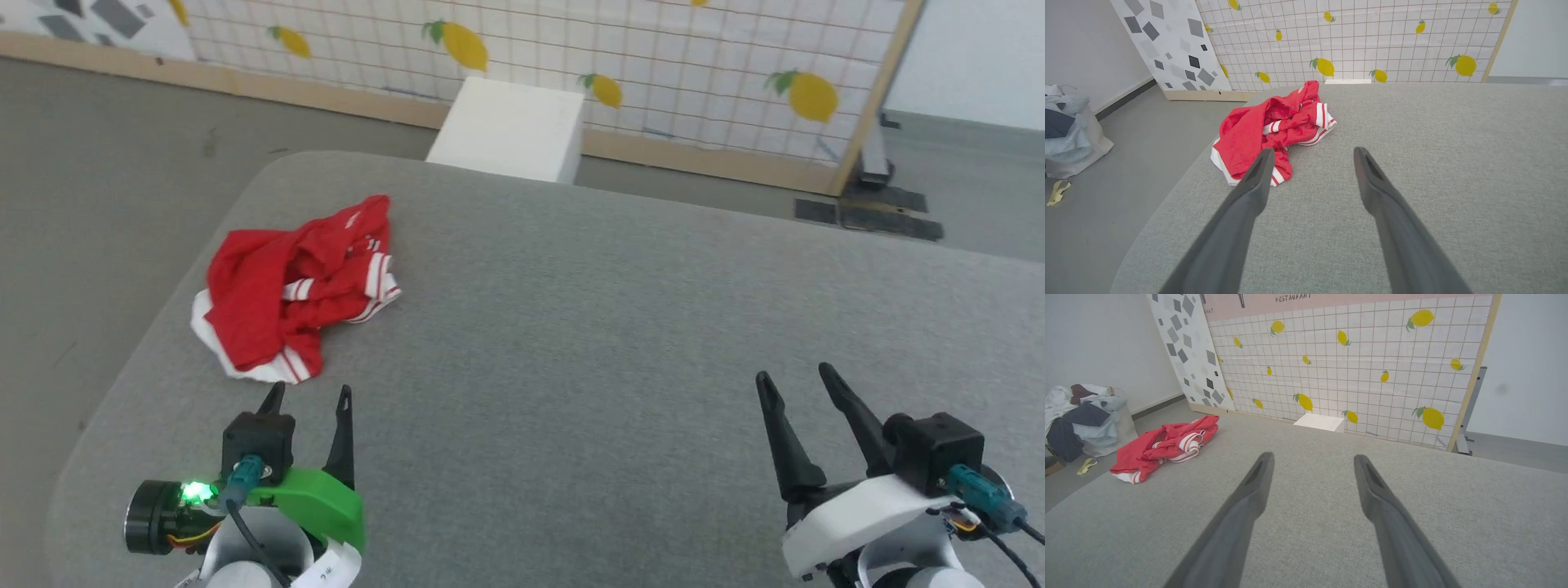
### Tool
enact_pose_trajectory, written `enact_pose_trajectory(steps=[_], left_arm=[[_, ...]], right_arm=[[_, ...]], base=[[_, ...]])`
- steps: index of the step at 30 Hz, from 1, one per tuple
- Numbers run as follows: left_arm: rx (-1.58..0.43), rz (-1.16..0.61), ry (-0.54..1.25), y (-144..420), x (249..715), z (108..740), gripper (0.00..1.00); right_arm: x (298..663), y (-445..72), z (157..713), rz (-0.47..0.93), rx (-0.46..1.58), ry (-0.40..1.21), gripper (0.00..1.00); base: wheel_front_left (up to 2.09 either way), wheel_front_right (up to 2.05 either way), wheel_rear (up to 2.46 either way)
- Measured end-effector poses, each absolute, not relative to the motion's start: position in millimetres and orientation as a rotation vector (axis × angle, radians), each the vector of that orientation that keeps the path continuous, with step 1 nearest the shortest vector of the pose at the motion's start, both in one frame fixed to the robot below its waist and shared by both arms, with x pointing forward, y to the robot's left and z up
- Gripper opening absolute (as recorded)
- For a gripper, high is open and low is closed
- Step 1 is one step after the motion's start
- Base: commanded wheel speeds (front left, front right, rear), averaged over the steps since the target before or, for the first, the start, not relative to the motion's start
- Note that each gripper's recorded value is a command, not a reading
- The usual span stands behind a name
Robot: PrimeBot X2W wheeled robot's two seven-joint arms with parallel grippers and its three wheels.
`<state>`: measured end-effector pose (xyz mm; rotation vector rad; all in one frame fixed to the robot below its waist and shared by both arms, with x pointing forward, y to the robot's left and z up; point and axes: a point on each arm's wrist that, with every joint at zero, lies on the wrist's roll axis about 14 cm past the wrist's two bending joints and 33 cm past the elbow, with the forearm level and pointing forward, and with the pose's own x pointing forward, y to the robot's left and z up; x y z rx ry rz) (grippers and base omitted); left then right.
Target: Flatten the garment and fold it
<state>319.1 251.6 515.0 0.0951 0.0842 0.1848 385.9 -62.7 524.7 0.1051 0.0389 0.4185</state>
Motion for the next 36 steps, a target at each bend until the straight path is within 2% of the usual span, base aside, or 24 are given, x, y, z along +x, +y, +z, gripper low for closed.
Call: enact_pose_trajectory(steps=[13, 36], left_arm=[[0.105, 0.297, 0.093, 282, 287, 512, 1.00], [0.124, 0.315, 0.123, 292, 293, 508, 1.00]], right_arm=[[383, -13, 520, 0.565, 0.122, 0.071, 1.00], [387, -9, 511, 0.579, 0.124, 0.108, 1.00]], base=[[0.00, 0.00, 0.00], [0.00, 0.00, 0.00]])
